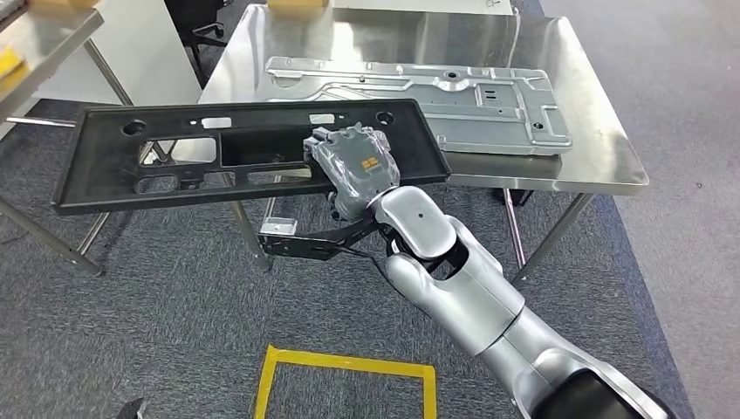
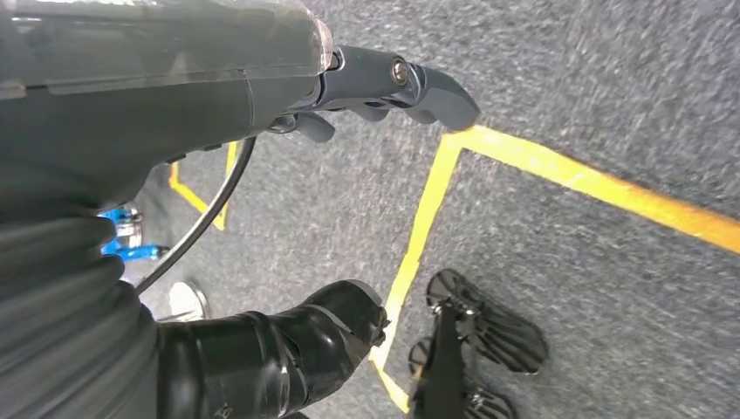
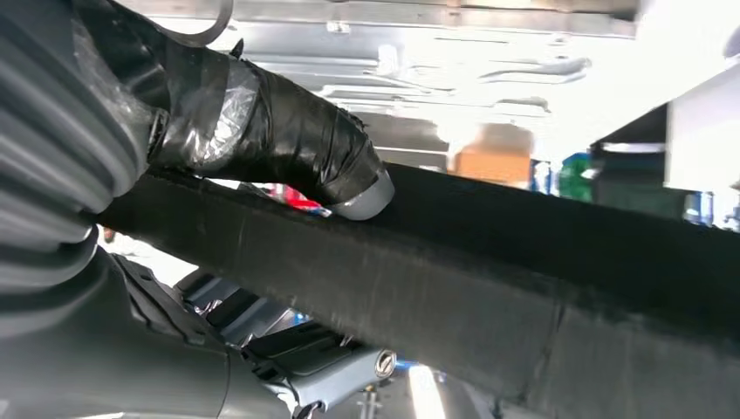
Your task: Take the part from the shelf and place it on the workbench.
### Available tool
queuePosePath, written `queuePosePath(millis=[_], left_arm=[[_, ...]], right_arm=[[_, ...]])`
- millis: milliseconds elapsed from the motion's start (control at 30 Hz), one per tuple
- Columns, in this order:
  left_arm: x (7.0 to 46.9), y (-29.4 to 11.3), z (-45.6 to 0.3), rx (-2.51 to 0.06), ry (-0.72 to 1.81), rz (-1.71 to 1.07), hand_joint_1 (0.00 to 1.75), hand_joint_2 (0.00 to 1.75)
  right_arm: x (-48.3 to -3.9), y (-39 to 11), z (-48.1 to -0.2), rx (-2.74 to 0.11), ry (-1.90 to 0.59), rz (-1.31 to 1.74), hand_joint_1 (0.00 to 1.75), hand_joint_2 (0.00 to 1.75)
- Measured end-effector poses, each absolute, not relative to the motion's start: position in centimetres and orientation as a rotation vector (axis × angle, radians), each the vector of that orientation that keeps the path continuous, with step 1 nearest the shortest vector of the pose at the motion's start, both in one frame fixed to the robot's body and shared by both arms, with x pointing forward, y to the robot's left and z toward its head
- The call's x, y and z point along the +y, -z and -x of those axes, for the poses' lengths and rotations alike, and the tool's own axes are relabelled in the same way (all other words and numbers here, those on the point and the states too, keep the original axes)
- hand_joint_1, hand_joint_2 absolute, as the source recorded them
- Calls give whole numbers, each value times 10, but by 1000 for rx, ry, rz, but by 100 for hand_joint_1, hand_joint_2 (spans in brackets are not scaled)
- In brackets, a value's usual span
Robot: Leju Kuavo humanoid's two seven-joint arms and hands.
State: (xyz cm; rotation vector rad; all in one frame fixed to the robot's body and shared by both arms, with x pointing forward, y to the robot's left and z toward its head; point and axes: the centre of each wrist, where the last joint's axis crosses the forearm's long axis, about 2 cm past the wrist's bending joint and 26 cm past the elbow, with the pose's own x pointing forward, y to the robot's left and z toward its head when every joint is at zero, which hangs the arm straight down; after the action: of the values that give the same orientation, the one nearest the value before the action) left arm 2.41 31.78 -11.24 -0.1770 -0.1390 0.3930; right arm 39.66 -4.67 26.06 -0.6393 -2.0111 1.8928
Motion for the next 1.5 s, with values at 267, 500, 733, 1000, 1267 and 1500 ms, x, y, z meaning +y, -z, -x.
queuePosePath(millis=[267, 500, 733, 1000, 1267, 1500], left_arm=[[321, 112, -22, -136, -387, 164, 0, 175], [322, 112, -22, -136, -387, 165, 0, 175], [322, 112, -21, -136, -393, 165, 0, 175], [298, 113, -20, -181, -363, 212, 0, 175], [171, 99, -27, -268, -223, 245, 0, 175], [154, 94, -23, -267, -58, 342, 0, 175]], right_arm=[[-45, -261, -396, -2009, -1881, 630, 175, 175], [-45, -261, -395, -2010, -1880, 627, 175, 175], [-44, -261, -396, -2009, -1879, 630, 175, 175], [-52, -256, -400, -1942, -1864, 725, 175, 175], [-79, -223, -402, -1806, -1801, 926, 175, 175], [-98, -207, -404, -1690, -1735, 982, 175, 175]])
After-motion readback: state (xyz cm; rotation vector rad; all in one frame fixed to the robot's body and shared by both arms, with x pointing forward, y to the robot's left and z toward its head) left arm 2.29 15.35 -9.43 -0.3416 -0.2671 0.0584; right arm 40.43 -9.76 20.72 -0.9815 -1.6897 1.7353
